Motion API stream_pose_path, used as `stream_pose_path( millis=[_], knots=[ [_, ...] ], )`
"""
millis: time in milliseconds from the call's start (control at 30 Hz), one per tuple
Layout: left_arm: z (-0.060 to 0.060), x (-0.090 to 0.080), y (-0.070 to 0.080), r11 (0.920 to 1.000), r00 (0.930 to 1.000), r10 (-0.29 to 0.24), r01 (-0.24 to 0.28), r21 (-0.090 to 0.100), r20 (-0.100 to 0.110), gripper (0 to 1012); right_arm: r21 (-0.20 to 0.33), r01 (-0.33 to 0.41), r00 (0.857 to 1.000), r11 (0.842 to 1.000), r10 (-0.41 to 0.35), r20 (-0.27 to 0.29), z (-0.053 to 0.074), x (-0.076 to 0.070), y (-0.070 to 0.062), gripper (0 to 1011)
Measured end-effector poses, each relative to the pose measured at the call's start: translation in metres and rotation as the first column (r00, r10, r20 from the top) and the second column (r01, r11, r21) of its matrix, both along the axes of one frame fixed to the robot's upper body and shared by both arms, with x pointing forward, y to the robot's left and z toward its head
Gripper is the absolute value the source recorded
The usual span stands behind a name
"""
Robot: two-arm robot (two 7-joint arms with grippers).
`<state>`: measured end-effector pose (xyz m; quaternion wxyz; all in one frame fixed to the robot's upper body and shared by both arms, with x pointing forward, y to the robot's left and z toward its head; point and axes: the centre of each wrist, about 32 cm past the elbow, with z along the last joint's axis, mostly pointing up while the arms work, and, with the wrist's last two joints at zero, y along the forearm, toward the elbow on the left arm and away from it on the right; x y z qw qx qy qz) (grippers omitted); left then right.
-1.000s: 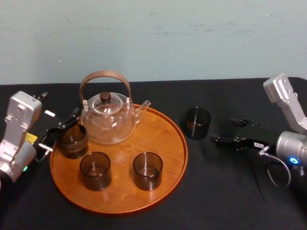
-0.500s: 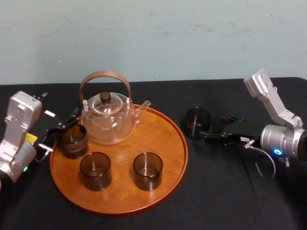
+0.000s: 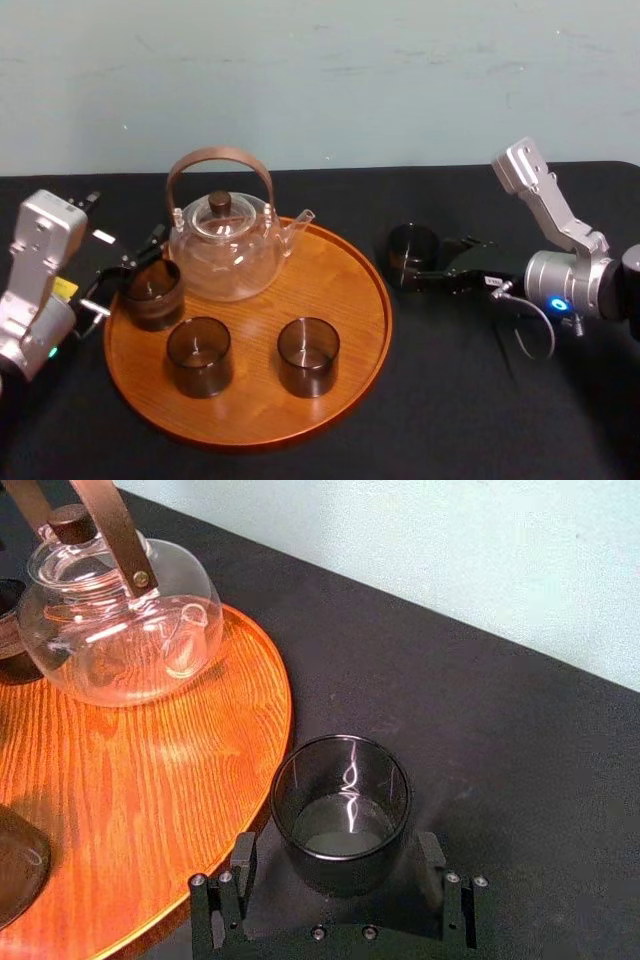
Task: Pick up the glass from the table and place it on the tray.
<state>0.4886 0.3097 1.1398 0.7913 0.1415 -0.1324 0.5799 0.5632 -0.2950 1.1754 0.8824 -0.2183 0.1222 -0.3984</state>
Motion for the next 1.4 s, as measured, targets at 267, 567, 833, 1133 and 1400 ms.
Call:
stream_pose_path(
  millis=[267,567,833,1133,1400],
  knots=[
    [0.0,0.0,0.0,1.0,1.0,0.0,0.0,0.0,0.0,1002,-0.003,0.004,1.0,1.0,-0.004,-0.004,-0.002,0.009,0.004,1002],
    [0.0,0.0,0.0,1.0,1.0,0.0,0.0,0.0,0.0,1001,-0.012,0.008,1.0,1.0,-0.008,-0.005,-0.003,0.02,0.011,1003],
    [0.0,0.0,0.0,1.0,1.0,0.0,0.0,0.0,0.0,1001,-0.018,0.003,1.0,1.0,-0.003,-0.009,-0.004,0.026,0.015,1002],
    [0.0,0.0,0.0,1.0,1.0,0.0,0.0,0.0,0.0,1001,-0.028,-0.001,1.0,1.0,0.001,-0.008,-0.004,0.029,0.019,1003],
    [0.0,0.0,0.0,1.0,1.0,0.0,0.0,0.0,0.0,1001,-0.031,-0.001,1.0,1.0,0.001,-0.007,-0.004,0.029,0.02,1003]
  ],
)
